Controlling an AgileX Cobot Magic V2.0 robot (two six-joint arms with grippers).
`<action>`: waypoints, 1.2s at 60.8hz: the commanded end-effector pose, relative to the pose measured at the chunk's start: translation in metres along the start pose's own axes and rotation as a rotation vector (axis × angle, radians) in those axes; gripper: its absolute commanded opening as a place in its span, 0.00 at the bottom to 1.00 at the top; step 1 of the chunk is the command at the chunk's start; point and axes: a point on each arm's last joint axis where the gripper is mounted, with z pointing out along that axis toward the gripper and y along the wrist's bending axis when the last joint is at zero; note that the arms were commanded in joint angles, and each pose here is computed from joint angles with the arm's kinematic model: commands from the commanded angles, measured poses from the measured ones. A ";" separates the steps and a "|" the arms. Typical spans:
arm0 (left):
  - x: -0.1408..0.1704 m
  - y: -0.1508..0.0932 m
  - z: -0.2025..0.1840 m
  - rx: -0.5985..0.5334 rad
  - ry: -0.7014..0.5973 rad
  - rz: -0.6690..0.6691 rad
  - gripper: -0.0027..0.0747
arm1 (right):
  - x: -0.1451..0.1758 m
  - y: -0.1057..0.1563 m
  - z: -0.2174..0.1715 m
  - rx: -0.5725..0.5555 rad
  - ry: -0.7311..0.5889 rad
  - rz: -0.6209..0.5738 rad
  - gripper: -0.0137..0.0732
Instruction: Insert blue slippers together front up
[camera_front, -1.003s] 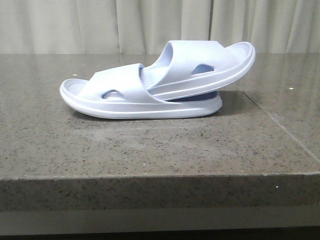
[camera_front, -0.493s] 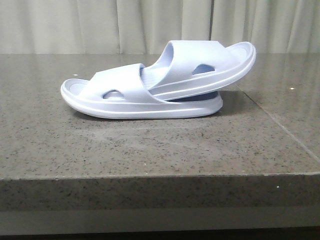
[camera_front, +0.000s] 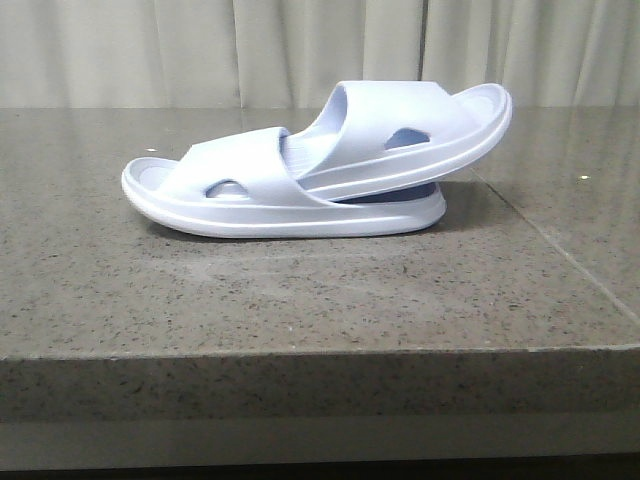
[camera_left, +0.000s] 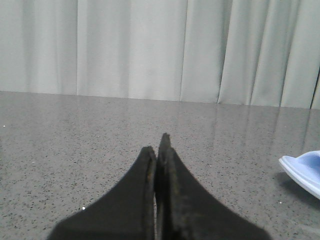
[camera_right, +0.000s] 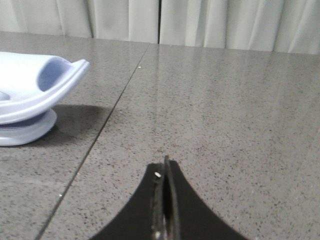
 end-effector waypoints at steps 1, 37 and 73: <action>-0.006 0.000 -0.002 0.008 -0.095 -0.008 0.01 | 0.001 -0.003 0.000 0.033 -0.128 -0.011 0.02; -0.007 0.000 -0.002 0.008 -0.097 -0.008 0.01 | 0.021 -0.004 -0.001 0.039 -0.136 -0.010 0.02; -0.007 0.000 -0.002 0.008 -0.097 -0.008 0.01 | 0.014 -0.002 -0.002 0.007 -0.212 -0.013 0.02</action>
